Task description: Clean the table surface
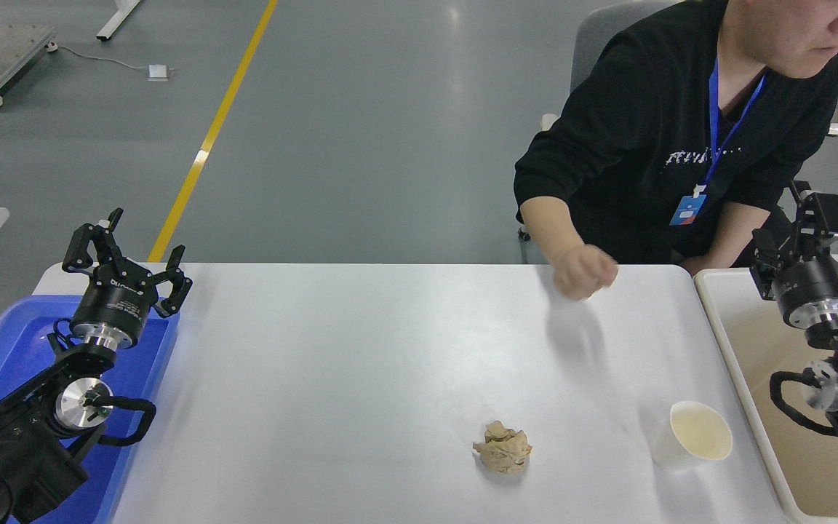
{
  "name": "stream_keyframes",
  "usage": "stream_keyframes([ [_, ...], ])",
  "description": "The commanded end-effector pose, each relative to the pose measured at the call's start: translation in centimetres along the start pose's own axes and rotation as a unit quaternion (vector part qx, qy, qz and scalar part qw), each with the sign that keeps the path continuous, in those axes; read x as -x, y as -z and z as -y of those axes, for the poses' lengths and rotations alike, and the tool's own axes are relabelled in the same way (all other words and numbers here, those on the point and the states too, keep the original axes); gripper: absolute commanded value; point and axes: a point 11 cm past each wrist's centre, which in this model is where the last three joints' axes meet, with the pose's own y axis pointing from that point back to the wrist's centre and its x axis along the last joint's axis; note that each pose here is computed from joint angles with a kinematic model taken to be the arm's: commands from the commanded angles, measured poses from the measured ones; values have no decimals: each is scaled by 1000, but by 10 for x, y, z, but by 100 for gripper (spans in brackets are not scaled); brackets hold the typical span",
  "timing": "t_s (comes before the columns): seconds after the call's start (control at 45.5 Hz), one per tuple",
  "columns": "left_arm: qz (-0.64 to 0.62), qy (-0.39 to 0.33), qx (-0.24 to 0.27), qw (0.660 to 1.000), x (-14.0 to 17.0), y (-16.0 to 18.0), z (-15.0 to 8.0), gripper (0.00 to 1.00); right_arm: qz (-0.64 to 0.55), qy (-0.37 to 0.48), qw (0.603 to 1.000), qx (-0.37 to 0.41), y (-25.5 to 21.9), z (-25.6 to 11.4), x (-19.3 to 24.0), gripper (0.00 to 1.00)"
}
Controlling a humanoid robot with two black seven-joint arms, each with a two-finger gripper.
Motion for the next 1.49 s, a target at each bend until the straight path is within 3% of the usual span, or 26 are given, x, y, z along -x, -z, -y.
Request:
stream_keyframes([
  [0.0,-1,0,0,1000,0,1,0,100,2,2,1000,1,-1,-1,2,99],
  [1.473,-1,0,0,1000,0,1,0,100,-13,-3,1000,19,4,5,-11,99],
])
